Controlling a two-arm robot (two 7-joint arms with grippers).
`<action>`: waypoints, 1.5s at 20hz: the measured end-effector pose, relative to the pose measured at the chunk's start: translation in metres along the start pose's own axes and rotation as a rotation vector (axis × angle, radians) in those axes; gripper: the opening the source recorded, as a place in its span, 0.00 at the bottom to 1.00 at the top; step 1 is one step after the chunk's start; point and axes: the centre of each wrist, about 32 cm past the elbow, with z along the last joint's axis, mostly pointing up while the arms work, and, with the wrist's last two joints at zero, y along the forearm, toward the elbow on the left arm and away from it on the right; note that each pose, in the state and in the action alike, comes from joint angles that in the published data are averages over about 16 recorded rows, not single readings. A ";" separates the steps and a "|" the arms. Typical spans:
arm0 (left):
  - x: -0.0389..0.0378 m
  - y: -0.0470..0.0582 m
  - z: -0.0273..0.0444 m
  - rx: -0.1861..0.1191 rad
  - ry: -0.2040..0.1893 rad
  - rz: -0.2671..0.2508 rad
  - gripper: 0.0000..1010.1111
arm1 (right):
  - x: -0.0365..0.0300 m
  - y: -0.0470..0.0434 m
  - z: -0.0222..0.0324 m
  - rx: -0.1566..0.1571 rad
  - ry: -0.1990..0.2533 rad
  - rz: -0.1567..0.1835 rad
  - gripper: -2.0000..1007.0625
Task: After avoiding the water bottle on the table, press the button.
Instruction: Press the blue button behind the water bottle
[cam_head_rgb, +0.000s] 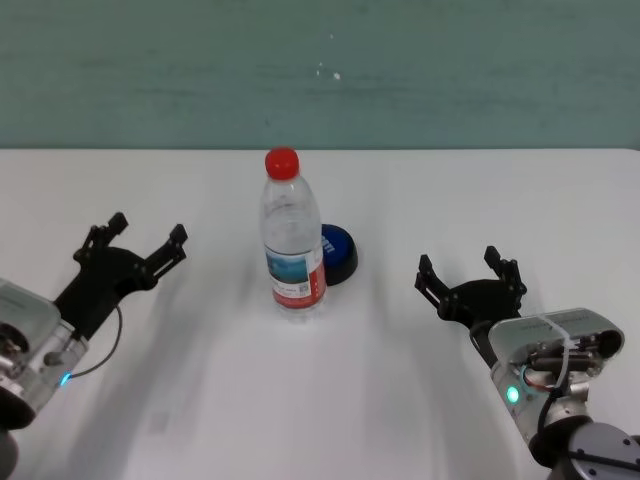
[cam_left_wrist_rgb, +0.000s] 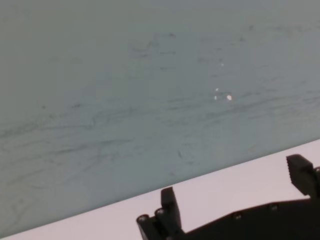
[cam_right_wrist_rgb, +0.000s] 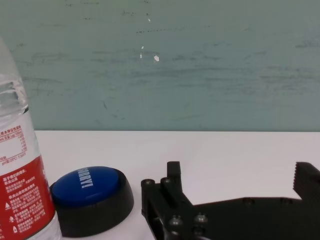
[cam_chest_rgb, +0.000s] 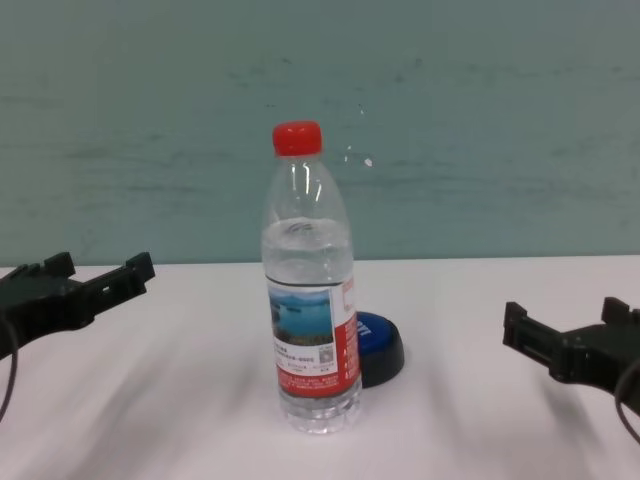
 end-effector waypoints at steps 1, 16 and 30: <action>-0.0004 0.002 -0.0001 0.002 0.002 -0.002 1.00 | 0.0000 0.0000 0.0000 0.000 0.000 0.000 1.00; -0.0120 0.037 -0.0026 0.011 0.023 -0.051 1.00 | 0.0000 0.0000 0.0000 0.000 0.000 0.000 1.00; -0.0291 0.054 0.0026 -0.006 0.032 -0.095 1.00 | 0.0005 0.0007 0.0007 -0.002 0.001 0.009 1.00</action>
